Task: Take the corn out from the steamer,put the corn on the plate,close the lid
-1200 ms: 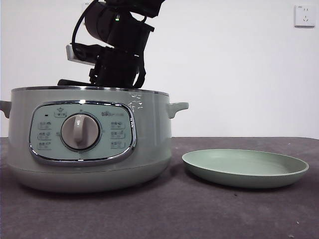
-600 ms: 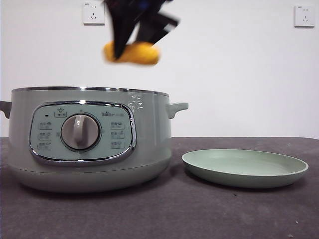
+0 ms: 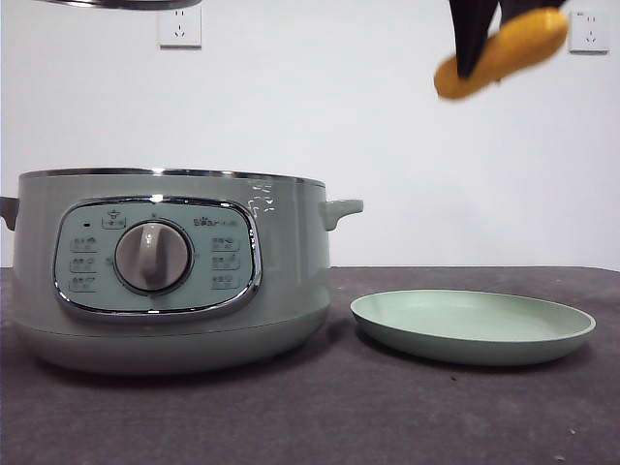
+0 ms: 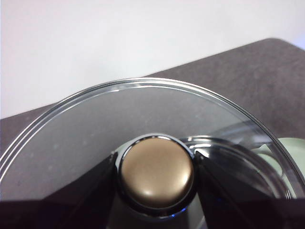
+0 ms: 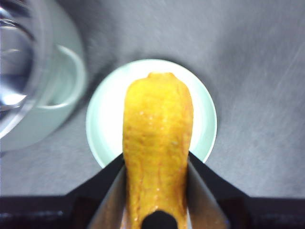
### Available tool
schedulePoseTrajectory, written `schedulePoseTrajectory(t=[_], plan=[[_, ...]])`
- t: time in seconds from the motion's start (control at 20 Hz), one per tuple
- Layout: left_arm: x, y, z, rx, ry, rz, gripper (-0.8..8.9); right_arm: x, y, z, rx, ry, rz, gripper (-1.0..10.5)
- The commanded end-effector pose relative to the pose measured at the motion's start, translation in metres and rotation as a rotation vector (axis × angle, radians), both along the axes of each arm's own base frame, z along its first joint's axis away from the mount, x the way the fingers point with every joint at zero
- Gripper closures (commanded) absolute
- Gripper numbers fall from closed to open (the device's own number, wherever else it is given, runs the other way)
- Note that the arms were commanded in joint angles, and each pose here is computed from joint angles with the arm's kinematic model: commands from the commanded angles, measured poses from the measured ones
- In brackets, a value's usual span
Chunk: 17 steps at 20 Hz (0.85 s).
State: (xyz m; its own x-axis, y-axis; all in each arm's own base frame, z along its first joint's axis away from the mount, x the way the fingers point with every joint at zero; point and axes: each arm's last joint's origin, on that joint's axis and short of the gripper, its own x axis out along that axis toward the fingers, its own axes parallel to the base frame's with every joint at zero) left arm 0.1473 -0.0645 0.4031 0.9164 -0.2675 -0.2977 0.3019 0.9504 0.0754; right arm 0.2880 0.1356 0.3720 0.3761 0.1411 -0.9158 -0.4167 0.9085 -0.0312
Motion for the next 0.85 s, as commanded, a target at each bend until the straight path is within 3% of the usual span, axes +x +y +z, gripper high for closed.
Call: schedulePoseTrajectory(t=[0.05,0.45,0.85], plan=[[-0.002,0.001,0.011,-0.044,-0.075,-0.005,8.22,0.009,0.002,-0.033,-0.010,0.041,-0.025,9.6],[-0.002,0.000,0.011,-0.057,-0.076,-0.021,8.22,0.018,0.011,-0.144,0.050,-0.037,-0.051,9.6],[-0.002,0.000,0.011,-0.057,-0.076,-0.021,8.22,0.025,0.013,-0.188,0.045,-0.038,-0.046,9.6]])
